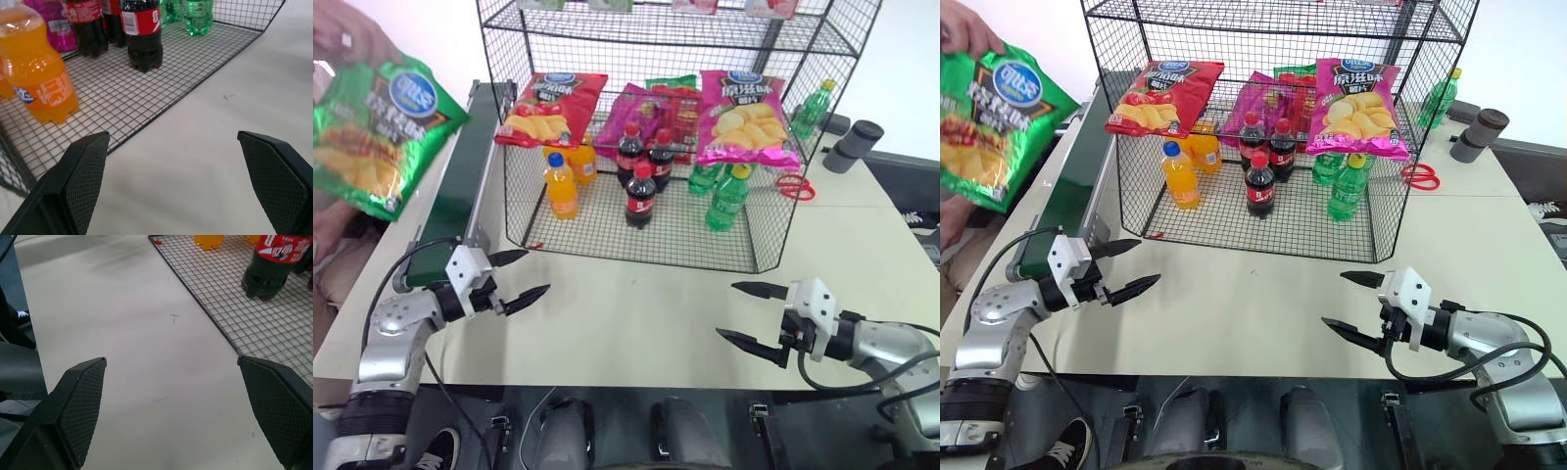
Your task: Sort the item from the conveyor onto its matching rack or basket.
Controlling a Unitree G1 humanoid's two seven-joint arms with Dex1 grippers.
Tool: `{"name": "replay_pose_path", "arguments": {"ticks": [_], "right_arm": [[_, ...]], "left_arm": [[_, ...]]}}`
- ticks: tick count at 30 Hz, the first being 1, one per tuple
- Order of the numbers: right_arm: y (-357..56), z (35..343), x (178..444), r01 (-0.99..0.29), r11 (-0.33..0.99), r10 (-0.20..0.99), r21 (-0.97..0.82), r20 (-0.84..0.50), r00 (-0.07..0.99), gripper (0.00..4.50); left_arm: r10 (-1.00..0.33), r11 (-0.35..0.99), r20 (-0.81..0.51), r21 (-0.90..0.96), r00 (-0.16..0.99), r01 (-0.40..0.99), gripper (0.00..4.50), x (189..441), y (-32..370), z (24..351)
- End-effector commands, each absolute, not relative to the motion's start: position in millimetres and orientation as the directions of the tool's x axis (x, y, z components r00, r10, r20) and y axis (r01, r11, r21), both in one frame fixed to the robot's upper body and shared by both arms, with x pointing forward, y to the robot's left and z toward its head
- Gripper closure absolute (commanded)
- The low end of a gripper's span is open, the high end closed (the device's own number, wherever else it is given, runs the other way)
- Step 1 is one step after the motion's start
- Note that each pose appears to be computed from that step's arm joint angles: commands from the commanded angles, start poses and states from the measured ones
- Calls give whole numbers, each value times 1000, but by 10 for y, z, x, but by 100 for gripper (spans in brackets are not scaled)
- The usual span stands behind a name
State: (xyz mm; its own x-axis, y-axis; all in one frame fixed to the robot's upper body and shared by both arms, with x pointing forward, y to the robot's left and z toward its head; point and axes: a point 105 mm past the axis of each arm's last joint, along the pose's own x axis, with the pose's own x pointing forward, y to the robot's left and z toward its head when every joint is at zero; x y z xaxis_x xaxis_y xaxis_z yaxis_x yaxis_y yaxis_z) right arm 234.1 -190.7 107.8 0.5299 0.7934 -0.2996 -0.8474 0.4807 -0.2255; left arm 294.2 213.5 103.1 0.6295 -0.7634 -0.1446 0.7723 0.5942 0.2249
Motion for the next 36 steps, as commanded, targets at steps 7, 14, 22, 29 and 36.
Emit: {"name": "replay_pose_path", "arguments": {"ticks": [7, 14, 22, 29, 36], "right_arm": [[-1846, 1081, 2361, -850, 444, 801, -282, -301, 518, 1], [-1856, 1079, 2483, -835, 450, 791, -317, -292, 538, 1], [-1876, 1088, 2517, -831, 449, 791, -329, -286, 541, 1], [-1881, 1061, 2491, -837, 442, 790, -321, -302, 533, 1], [-1875, 1075, 2469, -841, 442, 794, -311, -301, 528, 1]], "left_arm": [[-774, 579, -123, 261, 622, 772, 0, 2974, 2131, 1130], [-766, 589, -101, 282, 634, 757, 0, 3036, 2128, 1181], [-773, 590, -87, 267, 629, 762, 0, 3057, 2105, 1176], [-818, 567, -38, 118, 574, 815, 0, 2934, 2043, 1234], [-742, 671, 51, 44, 669, 740, 0, 3031, 2122, 1399]]}}
